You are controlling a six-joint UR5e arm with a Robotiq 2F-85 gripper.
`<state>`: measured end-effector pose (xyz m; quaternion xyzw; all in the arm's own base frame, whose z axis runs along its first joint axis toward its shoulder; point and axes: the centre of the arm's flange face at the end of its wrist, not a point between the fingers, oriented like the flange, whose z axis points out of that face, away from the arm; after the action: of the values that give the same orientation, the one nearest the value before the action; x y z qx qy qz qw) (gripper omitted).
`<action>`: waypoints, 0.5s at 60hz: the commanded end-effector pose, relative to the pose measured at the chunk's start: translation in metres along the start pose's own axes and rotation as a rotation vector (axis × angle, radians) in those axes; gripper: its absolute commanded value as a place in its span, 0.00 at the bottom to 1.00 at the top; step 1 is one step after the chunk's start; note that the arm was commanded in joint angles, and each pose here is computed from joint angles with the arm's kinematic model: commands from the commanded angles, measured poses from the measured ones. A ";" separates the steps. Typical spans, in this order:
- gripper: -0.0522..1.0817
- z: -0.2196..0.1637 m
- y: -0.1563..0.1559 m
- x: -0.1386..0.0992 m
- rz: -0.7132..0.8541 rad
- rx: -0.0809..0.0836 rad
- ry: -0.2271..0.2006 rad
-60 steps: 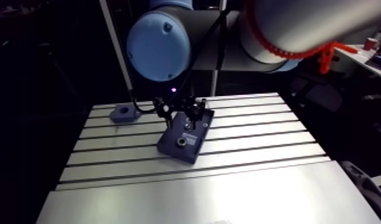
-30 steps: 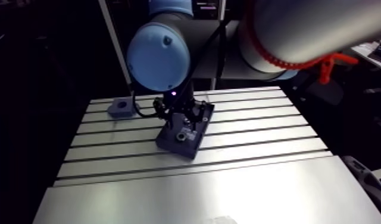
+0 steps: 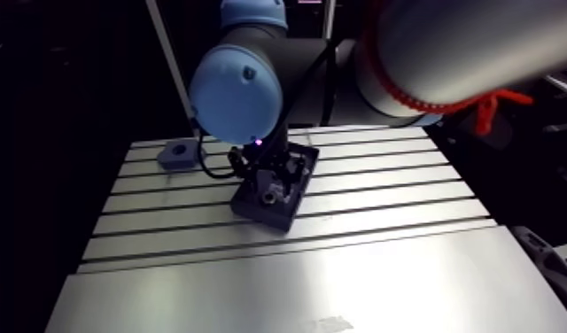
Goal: Pick up the bearing and press it into the housing until flush.
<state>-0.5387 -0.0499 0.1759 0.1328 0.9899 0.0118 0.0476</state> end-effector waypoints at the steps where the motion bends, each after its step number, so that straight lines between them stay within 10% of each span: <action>1: 0.35 0.003 0.000 0.000 -0.021 -0.003 0.002; 30: 0.41 0.006 0.000 0.000 -0.023 -0.002 -0.001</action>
<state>-0.5384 -0.0496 0.1705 0.1218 0.9913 0.0125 0.0474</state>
